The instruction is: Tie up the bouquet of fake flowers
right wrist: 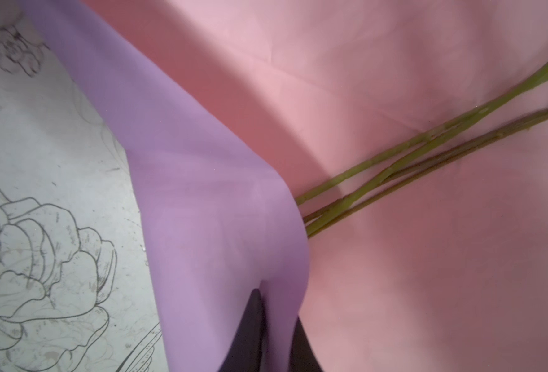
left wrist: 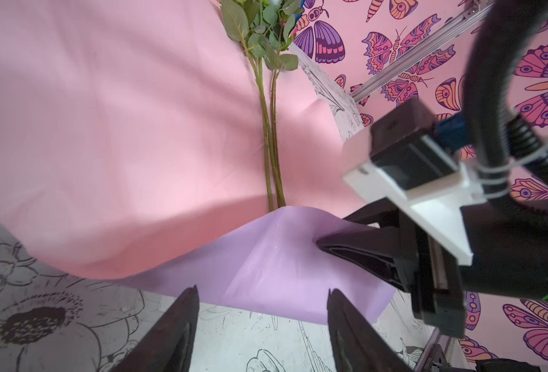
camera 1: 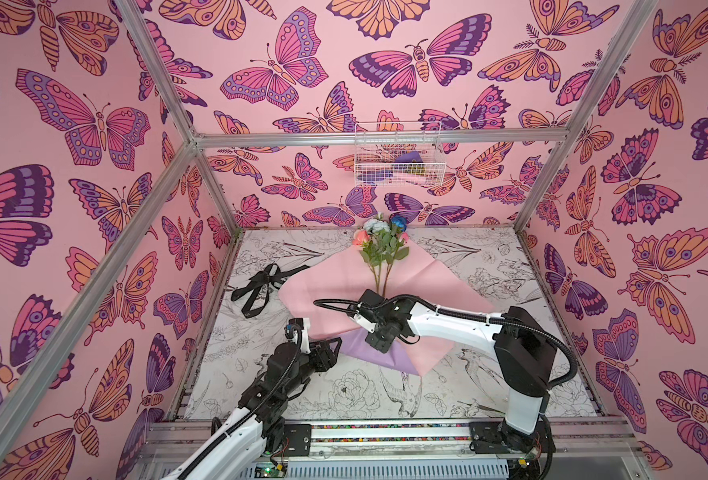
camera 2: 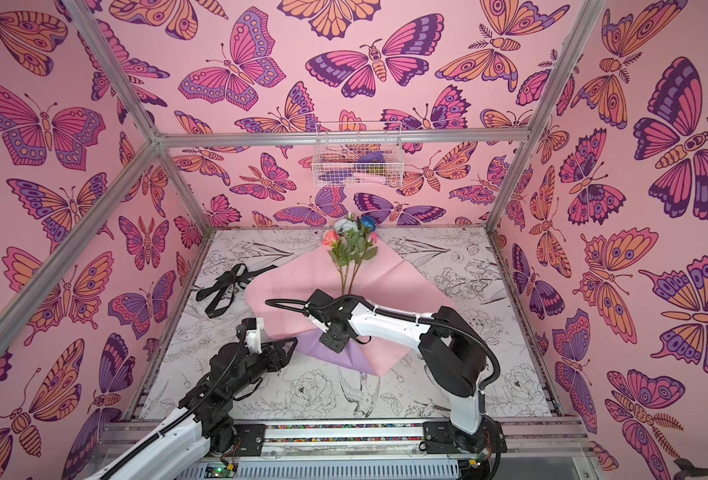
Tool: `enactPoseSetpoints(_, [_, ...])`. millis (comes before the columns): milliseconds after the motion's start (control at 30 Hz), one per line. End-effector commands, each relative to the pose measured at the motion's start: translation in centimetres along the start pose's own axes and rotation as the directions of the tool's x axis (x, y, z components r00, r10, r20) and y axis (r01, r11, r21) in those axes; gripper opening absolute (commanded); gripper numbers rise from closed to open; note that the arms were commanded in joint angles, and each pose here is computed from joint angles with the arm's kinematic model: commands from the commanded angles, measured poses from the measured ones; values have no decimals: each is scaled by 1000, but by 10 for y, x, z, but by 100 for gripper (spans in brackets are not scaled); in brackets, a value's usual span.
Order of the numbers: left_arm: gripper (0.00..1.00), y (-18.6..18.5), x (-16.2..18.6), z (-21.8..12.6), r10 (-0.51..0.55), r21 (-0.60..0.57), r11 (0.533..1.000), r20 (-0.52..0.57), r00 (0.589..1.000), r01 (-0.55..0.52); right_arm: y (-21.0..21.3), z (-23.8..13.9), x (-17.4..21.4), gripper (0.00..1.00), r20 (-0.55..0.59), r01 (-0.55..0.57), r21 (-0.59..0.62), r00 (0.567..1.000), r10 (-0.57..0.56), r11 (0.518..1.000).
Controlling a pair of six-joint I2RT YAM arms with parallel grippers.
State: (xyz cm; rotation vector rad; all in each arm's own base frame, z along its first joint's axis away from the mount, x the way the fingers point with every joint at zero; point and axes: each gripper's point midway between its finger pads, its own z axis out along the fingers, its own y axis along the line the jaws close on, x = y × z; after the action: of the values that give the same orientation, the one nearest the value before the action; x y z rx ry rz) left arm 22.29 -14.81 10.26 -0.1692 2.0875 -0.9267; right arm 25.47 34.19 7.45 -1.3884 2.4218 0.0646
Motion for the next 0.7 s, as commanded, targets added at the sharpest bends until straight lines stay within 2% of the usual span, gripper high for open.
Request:
enactPoseSetpoints(0, [65, 7, 15, 0, -15, -12, 1000, -48, 999, 14, 1, 4, -6, 12, -16, 73, -59, 997, -74, 996])
enactPoseSetpoints(267, [65, -5, 25, 0, 24, 53, 998, -115, 993, -18, -12, 16, -24, 9, -13, 106, -107, 994, -108, 989])
enactPoseSetpoints(667, [65, -19, 35, 12, 50, 114, 993, -165, 985, -31, -13, 38, -33, 11, 19, 109, -220, 994, -107, 970])
